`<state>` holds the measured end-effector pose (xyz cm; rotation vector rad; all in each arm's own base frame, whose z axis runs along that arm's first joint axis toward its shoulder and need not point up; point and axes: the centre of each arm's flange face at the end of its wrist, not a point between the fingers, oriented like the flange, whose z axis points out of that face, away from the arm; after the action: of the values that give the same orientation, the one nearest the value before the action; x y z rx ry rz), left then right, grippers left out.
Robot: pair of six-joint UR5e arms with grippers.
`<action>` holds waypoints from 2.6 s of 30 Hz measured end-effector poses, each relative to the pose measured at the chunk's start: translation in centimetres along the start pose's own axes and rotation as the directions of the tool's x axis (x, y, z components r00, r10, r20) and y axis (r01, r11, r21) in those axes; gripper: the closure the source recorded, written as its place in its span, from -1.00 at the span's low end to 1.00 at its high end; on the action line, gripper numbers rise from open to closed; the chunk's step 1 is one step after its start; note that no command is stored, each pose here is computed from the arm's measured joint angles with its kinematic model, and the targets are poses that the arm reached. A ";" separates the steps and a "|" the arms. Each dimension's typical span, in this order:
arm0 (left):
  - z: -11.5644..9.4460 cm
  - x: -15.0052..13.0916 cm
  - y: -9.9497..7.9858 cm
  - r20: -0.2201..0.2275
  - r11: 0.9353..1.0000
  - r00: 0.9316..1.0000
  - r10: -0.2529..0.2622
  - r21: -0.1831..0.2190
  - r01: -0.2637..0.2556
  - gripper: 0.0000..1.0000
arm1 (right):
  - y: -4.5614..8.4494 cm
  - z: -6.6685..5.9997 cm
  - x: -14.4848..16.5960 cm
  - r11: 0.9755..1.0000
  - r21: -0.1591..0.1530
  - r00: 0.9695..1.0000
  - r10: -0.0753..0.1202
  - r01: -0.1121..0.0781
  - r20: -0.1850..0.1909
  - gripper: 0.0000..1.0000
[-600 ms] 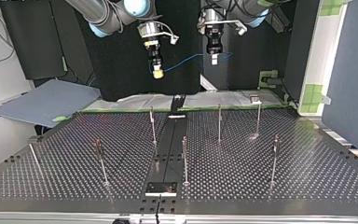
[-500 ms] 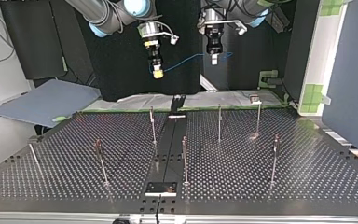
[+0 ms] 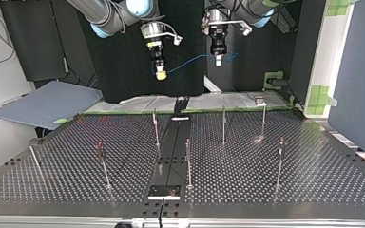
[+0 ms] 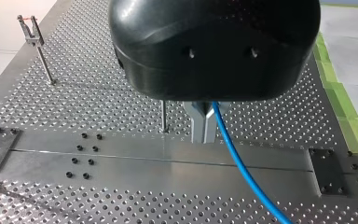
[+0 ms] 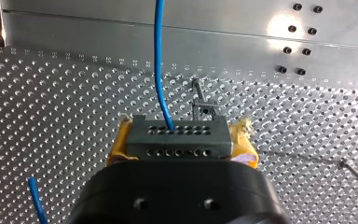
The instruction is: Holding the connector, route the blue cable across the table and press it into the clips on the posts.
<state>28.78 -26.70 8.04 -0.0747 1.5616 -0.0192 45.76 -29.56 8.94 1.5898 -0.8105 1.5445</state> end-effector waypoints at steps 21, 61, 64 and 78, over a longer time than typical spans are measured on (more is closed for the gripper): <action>0.0 0.0 0.0 0.000 1.000 1.000 0.000 0.000 0.000 0.99 | 0.0 0.0 0.0 1.000 0.000 1.000 0.000 0.000 0.000 1.00; 0.0 0.0 -0.1 0.003 1.000 1.000 -0.002 0.000 0.002 0.99 | -2.5 -3.1 -8.1 0.996 0.071 0.981 -0.066 0.054 0.185 1.00; 0.0 0.0 -0.1 0.003 1.000 1.000 -0.002 0.000 0.002 0.99 | -2.5 -3.3 -8.7 0.996 0.073 0.978 -0.070 0.057 0.196 1.00; -2.1 -0.7 2.4 -0.038 0.998 0.999 0.010 -0.058 -0.012 0.99 | -1.2 -2.9 -4.9 0.995 0.038 0.973 -0.099 0.093 0.210 1.00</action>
<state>26.56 -24.34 8.60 -0.1123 1.5999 0.0339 44.99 -26.78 3.91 1.8090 -0.8156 1.3390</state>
